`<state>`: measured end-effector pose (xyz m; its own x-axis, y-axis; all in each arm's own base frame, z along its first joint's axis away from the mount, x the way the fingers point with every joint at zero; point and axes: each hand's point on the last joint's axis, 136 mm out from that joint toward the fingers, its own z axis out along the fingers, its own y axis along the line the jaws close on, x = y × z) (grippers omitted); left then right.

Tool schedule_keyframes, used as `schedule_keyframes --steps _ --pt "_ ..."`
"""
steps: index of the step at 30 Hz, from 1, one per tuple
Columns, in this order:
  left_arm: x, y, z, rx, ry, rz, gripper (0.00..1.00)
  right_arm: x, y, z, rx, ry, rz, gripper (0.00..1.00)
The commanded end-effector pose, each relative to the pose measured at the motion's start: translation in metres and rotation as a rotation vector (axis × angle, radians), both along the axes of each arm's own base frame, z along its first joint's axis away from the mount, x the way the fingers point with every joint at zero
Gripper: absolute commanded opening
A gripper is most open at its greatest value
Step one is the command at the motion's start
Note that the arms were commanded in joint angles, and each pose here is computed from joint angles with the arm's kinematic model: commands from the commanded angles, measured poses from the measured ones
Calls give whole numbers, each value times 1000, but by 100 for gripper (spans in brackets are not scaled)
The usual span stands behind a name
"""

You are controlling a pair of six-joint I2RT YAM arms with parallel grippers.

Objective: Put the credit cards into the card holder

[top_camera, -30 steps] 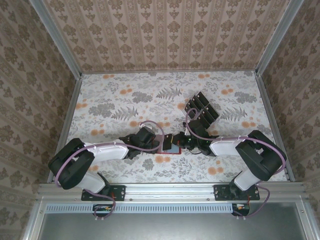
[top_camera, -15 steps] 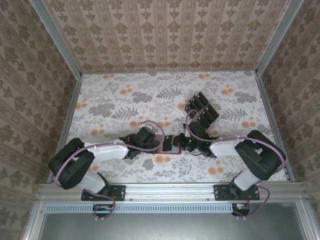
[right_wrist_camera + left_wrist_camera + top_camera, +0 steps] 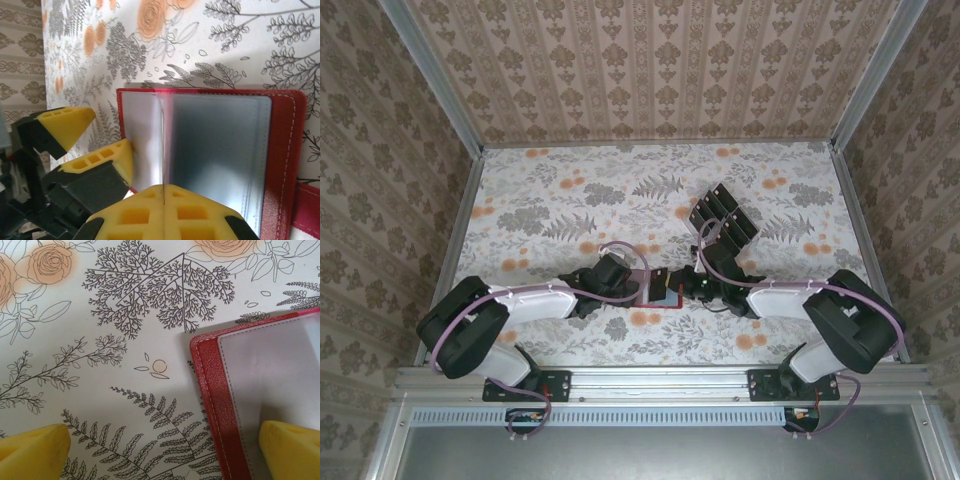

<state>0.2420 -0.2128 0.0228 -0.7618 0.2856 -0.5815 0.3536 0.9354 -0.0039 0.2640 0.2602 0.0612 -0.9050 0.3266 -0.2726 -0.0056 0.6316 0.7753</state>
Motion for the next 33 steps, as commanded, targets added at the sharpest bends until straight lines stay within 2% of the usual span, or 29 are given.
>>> schedule_keyframes --steps 1,33 --pt "-13 13 -19 67 54 0 100 0 -8 5 -18 -21 -13 0" --pt "-15 15 -22 79 60 4 100 2 7 -7 32 1 5 0"
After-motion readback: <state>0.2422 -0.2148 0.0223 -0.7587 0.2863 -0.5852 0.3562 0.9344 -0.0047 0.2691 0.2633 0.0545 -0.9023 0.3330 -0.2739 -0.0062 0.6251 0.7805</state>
